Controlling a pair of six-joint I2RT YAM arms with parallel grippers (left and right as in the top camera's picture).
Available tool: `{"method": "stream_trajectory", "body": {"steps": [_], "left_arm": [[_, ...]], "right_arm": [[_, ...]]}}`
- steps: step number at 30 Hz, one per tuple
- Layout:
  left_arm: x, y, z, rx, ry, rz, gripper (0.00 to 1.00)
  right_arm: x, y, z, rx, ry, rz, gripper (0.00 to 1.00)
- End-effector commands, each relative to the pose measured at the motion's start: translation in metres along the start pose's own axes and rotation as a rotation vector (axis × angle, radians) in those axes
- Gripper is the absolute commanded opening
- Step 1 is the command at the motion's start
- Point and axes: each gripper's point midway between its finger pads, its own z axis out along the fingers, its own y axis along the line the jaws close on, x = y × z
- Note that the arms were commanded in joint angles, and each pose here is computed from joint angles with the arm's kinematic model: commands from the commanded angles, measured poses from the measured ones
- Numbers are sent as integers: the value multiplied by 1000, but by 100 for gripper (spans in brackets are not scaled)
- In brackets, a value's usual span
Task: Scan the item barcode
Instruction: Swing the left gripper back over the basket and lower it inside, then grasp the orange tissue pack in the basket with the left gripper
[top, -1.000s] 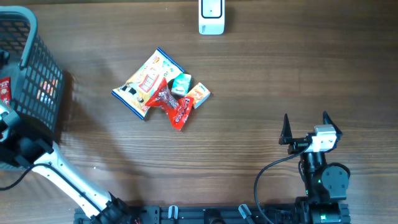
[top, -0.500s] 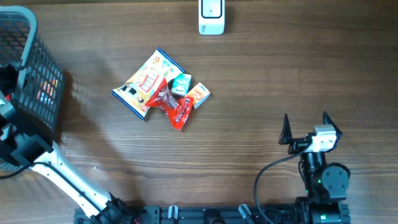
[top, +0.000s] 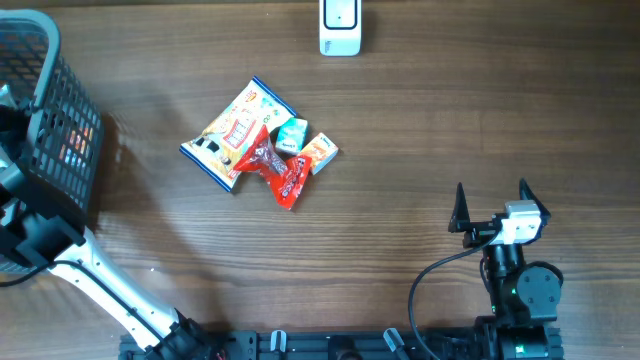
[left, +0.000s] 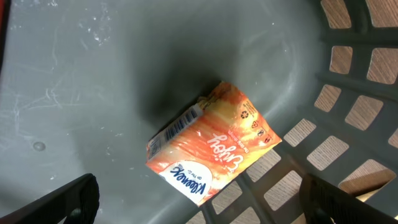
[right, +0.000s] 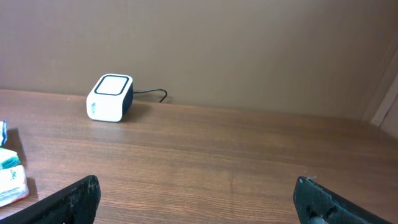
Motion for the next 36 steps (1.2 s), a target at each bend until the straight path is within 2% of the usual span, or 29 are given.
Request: {"method": "stream_trajectory", "body": {"steps": [1,7,11,21,29,32,33,36], "left_arm": [[1,6,26,23,46,9,98],[-4,7,35,24,37,12,91],[-5,7,35,24,34,12,82],[2,2,42,59,72,2,79],[5,3,42,56,85,-1,49],[6,3,42,56,85,-3,42],[6,3,42,56,86,-3,33],[7,4,41,56,89,-9,13]], "right_arm": [[-2,-1,0,3,-8,-10,100],[-2,-1,0,3,-8,-11,100],[-2,-1,0,3,-8,-11,100],[-2,-1,0,3,-8,-11,100],[-2,-1,0,3,-8,-10,100],[-2,-1,0,3,-8,-11,100],[-2,-1,0,3,-8,-10,100],[-2,-1,0,3,-8,-11,100]]}}
